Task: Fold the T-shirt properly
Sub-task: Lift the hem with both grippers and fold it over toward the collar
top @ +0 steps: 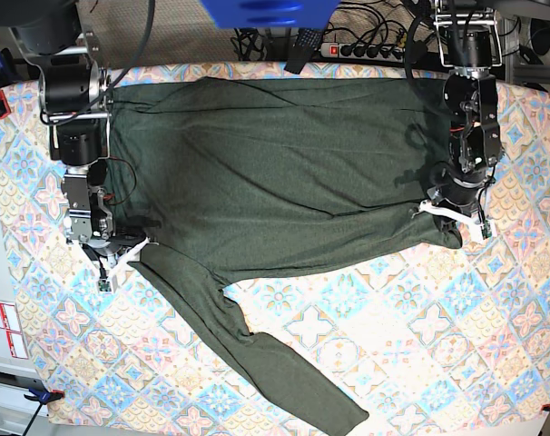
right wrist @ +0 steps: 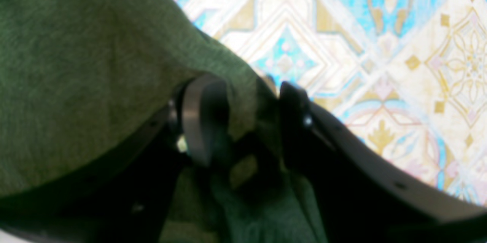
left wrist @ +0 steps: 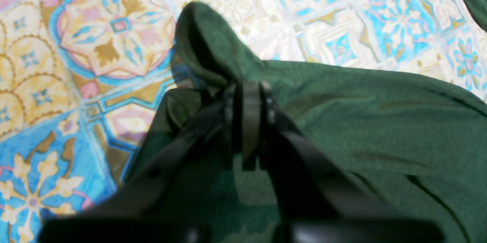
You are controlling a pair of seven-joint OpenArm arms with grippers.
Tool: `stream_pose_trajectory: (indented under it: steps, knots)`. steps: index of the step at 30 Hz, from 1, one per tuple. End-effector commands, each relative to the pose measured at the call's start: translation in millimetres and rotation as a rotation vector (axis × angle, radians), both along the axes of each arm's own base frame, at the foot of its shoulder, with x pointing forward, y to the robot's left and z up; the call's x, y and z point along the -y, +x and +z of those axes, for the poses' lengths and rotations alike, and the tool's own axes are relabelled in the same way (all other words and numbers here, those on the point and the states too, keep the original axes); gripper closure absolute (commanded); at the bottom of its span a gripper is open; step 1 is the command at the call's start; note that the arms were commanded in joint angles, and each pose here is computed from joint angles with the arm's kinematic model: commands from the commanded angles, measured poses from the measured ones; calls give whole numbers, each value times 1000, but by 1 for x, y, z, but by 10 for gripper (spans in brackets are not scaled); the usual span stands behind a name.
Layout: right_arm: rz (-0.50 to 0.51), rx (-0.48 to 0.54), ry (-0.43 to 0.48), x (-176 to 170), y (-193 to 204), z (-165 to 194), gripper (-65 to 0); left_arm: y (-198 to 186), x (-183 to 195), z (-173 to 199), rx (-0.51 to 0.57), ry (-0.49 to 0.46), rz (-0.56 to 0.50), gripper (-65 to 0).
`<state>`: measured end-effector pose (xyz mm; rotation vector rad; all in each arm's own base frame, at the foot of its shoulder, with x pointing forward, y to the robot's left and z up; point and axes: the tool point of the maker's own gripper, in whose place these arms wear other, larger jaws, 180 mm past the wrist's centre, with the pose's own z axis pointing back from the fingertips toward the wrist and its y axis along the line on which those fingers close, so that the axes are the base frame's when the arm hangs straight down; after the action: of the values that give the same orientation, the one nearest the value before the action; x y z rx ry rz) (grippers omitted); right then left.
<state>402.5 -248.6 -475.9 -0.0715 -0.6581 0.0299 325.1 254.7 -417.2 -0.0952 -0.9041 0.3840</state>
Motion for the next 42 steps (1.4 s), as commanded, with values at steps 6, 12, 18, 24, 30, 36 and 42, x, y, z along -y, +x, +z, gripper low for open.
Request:
stream_pose_trajectory:
  steps: [6,12,18,24,30,36,42]
  knots:
    - [128,-3,47,-16,5,7,-184,7,-5,13,43,17,-1,0]
    - [156,-2,62,-21,4,8,0,1,-6,8,27,19,-1,0]
    - [160,25,61,-22,10,15,-2,0,-7,8,29,21,-1,0]
    - [219,106,9,-28,9,50,-2,0,-8,9,31,23,1,0]
    - [171,171,-23,-10,-8,89,-2,-3,-11,15,40,43,-10,0]
    - [187,175,-50,-12,-34,96,-2,-14,-5,36,83,72,-47,0]
    - [194,171,-66,-12,-65,94,-2,-34,-28,38,72,94,10,0]
